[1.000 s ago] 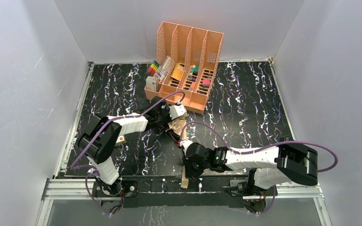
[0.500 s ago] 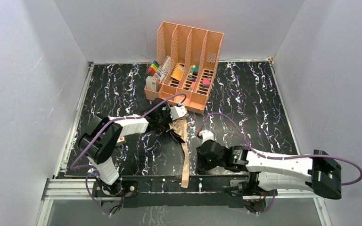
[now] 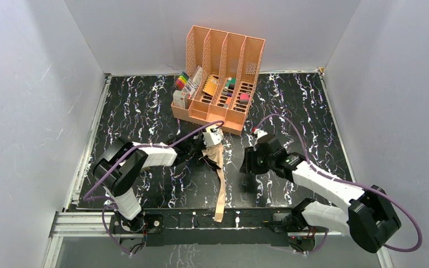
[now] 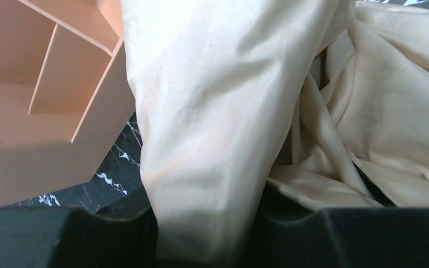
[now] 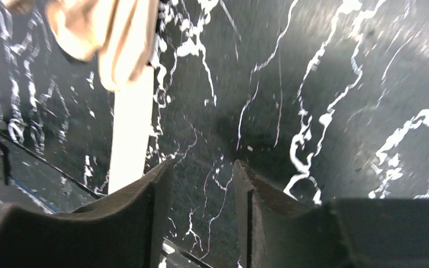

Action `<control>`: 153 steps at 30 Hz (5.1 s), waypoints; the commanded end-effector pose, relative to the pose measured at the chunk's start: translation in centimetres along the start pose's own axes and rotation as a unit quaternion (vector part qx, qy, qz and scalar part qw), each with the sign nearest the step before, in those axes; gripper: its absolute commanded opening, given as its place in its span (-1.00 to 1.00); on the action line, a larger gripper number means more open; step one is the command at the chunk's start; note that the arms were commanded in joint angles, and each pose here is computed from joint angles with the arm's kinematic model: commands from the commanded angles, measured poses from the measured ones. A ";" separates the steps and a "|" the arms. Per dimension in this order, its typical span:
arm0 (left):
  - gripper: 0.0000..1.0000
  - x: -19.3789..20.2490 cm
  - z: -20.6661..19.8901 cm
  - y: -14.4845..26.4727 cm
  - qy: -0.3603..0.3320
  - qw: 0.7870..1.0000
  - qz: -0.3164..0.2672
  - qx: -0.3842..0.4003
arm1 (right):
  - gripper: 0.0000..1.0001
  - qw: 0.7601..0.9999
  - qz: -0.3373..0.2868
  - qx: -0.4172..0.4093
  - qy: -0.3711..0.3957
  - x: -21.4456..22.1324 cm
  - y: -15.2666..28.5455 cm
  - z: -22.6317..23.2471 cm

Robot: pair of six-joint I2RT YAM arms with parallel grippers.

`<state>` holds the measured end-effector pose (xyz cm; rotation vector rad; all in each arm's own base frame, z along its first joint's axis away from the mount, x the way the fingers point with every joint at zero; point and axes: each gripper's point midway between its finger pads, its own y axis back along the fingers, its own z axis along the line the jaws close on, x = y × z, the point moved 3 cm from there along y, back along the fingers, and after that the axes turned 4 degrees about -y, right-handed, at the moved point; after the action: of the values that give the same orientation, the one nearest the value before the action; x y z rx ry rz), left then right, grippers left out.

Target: Put away the umbrella

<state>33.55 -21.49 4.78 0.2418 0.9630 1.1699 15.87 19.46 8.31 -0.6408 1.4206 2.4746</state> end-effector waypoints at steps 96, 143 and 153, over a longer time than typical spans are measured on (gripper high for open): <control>0.87 -1.7 3.6 20.4 0.401 0.887 -0.133 -0.184 | -0.40 0.804 0.060 0.041 0.590 -2.0 -9.9 0.6; 0.83 -4.3 -9.8 7.1 0.287 0.865 -0.067 0.407 | -0.44 0.678 -0.087 -0.022 0.730 0.0 -7.2 3.8; 0.10 -1.7 -10.8 6.5 0.232 0.898 0.001 0.375 | -0.40 0.686 -0.104 -0.028 0.720 -0.2 -7.0 4.4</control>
<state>21.48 -25.19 4.91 0.5038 1.8942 0.6802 18.70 27.72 6.13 -2.9029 1.2905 1.4440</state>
